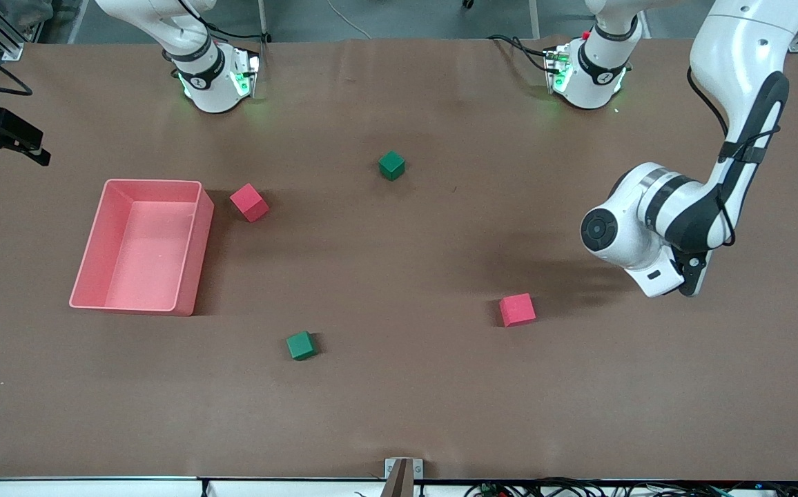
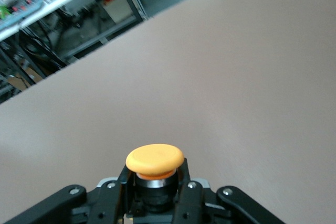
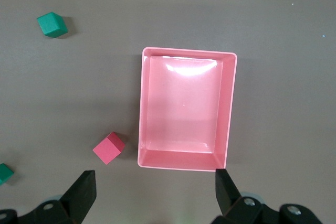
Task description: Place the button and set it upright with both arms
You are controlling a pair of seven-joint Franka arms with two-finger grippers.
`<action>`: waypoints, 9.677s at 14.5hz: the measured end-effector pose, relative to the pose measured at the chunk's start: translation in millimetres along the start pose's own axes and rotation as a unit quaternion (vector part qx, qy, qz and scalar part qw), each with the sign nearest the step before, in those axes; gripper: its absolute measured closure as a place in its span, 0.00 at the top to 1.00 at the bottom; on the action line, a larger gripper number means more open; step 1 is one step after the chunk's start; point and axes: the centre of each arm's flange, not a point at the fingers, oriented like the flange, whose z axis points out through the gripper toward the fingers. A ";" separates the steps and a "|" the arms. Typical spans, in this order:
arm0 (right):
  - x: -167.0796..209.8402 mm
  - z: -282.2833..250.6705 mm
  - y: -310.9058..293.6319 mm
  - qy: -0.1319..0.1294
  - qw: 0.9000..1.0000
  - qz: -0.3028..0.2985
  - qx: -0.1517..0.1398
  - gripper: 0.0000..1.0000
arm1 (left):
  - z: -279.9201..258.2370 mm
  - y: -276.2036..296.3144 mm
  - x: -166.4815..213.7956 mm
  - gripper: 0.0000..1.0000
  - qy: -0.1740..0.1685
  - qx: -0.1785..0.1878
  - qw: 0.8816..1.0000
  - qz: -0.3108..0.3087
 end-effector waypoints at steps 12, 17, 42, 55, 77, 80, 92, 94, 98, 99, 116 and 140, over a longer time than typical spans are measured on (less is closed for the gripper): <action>-0.1 0.5 0.1 -0.001 1.000 0.000 0.000 1.00 | 135.4 1.8 -43.8 0.34 0.220 0.031 0.962 -0.157; -0.7 1.1 0.1 -0.004 1.000 0.000 0.000 1.00 | 176.5 0.0 -53.5 0.34 0.265 0.014 0.952 -0.153; -1.3 1.7 -0.4 -0.007 1.000 -0.001 0.001 1.00 | 211.4 -7.7 -76.7 1.00 0.287 0.013 0.951 -0.116; -1.3 2.1 -1.1 -0.007 1.000 -0.001 0.001 1.00 | 218.8 -27.8 -79.3 1.00 0.297 0.048 0.952 -0.051; -1.2 2.5 -1.3 -0.008 1.000 -0.002 0.001 1.00 | 49.4 -15.8 79.0 1.00 0.109 0.041 0.991 0.060; -1.2 2.5 -1.2 -0.008 1.000 -0.002 0.001 1.00 | 13.9 -13.0 111.4 1.00 0.021 0.023 0.994 0.102; -1.2 2.5 1.8 -0.006 1.000 0.001 0.001 1.00 | -102.0 -51.0 218.5 1.00 -0.285 -0.189 0.889 0.305; -1.2 2.5 2.1 -0.006 1.000 0.002 0.001 1.00 | -113.0 -67.6 230.9 1.00 -0.315 -0.235 0.855 0.337; -1.3 2.6 2.6 -0.007 1.000 0.002 0.001 1.00 | -130.9 -110.1 267.1 1.00 -0.343 -0.313 0.807 0.365; -1.4 2.6 3.6 -0.007 1.000 0.003 0.001 1.00 | -138.1 -118.3 267.8 1.00 -0.341 -0.316 0.798 0.383; -1.2 1.7 7.8 -0.003 1.000 0.007 0.000 1.00 | -196.7 -162.3 274.2 1.00 -0.295 -0.369 0.742 0.476; -1.5 0.8 4.8 -0.003 1.000 0.006 0.013 1.00 | -245.6 -246.0 278.5 1.00 -0.221 -0.381 0.751 0.492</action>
